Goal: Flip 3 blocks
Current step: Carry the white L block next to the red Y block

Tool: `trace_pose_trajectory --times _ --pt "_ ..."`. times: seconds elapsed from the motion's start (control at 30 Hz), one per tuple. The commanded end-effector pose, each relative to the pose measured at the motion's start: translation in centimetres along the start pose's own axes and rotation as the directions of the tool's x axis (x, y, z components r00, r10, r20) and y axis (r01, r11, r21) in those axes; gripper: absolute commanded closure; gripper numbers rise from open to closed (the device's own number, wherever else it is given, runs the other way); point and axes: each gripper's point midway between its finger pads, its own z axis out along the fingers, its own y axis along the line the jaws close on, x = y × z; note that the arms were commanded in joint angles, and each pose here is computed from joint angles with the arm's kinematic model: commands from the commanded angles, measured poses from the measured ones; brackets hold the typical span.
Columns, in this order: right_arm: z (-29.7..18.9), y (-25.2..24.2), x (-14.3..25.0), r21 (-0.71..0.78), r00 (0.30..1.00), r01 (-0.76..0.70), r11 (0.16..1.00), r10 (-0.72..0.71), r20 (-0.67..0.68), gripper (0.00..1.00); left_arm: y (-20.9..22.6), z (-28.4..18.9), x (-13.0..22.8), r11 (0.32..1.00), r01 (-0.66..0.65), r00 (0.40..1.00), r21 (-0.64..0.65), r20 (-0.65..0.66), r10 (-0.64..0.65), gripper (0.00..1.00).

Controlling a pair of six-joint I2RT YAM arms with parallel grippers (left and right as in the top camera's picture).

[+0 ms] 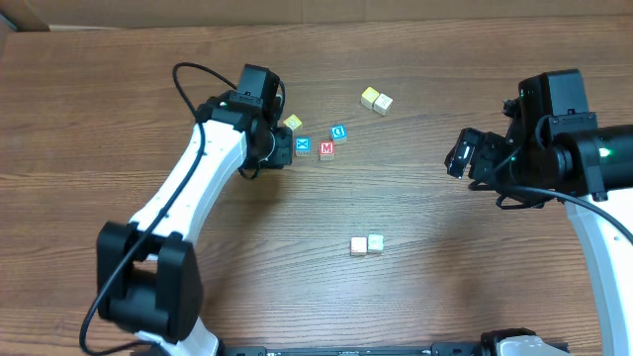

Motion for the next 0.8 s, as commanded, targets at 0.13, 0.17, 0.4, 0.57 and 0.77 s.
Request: trace_pose_trajectory --times 0.13,0.17,0.4,0.57,0.77 --pt "0.2 0.1 0.1 -0.006 1.000 0.002 1.000 -0.002 -0.008 0.00 -2.2 -2.7 1.8 0.998 -0.054 0.998 0.021 -0.013 0.054 0.91" --pt "0.2 0.1 0.1 -0.006 1.000 0.002 1.000 -0.002 -0.008 0.00 -2.7 -2.6 2.3 0.997 -0.071 0.997 0.014 -0.025 0.072 0.91" --pt "0.2 0.0 0.1 -0.005 1.000 0.002 1.000 -0.003 -0.010 0.00 -6.7 -2.3 5.0 0.991 -0.131 0.990 -0.001 -0.054 0.131 0.89" --pt "0.2 0.0 0.3 -0.002 1.000 0.005 1.000 -0.005 -0.016 0.00 -8.0 -1.6 6.9 0.991 -0.134 0.988 -0.021 -0.079 0.132 0.90" --pt "0.2 -0.1 0.4 0.000 1.000 0.005 1.000 -0.005 -0.020 0.00 -7.0 0.4 9.9 0.993 -0.102 0.983 -0.055 -0.157 0.092 0.90"
